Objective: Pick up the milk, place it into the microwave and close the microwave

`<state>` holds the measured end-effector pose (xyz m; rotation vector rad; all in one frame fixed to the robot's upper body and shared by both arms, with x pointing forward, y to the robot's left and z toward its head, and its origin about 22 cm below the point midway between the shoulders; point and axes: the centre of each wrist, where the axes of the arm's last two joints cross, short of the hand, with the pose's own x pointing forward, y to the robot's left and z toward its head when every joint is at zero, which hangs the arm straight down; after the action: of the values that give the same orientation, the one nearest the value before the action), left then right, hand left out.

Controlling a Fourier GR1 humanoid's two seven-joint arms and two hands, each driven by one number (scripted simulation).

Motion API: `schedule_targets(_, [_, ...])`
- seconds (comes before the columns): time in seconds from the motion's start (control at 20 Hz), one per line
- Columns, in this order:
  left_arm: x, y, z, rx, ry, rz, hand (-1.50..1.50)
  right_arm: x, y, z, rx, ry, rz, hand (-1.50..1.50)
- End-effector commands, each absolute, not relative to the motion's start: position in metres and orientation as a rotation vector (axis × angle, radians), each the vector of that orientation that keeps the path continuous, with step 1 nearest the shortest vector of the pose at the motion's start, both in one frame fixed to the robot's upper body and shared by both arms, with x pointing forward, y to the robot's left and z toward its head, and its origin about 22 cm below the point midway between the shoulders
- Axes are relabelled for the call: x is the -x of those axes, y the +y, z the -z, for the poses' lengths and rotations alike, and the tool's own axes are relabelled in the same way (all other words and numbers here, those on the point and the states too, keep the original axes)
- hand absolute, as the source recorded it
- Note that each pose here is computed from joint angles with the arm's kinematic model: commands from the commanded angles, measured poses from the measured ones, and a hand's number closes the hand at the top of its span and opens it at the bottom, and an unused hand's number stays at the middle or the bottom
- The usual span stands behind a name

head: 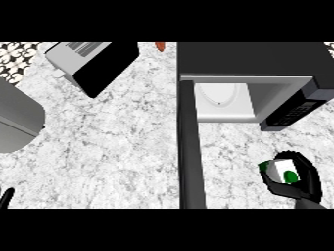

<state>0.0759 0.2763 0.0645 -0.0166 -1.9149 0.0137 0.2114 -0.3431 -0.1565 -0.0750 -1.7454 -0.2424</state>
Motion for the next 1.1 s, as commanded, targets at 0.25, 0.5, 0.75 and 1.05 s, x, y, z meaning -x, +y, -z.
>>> schedule_targets(0.25, [-0.072,0.27,-0.06,-0.005,-1.923,-0.019,-1.5,-0.24,-0.321,0.134,-0.255,-1.847,0.118,1.5])
schedule_targets(0.5, [-0.067,0.276,-0.057,-0.016,-1.915,-0.027,-1.5,-0.217,-0.296,0.125,-0.281,-1.862,0.054,1.5])
schedule_targets(0.75, [-0.077,0.275,-0.054,0.006,-1.92,-0.032,-1.5,-0.212,-0.265,0.082,-0.247,-1.87,0.016,1.5])
schedule_targets(1.05, [-0.062,0.296,-0.056,0.027,-1.909,-0.045,-1.5,-0.177,-0.237,0.031,-0.267,-1.849,0.075,1.5])
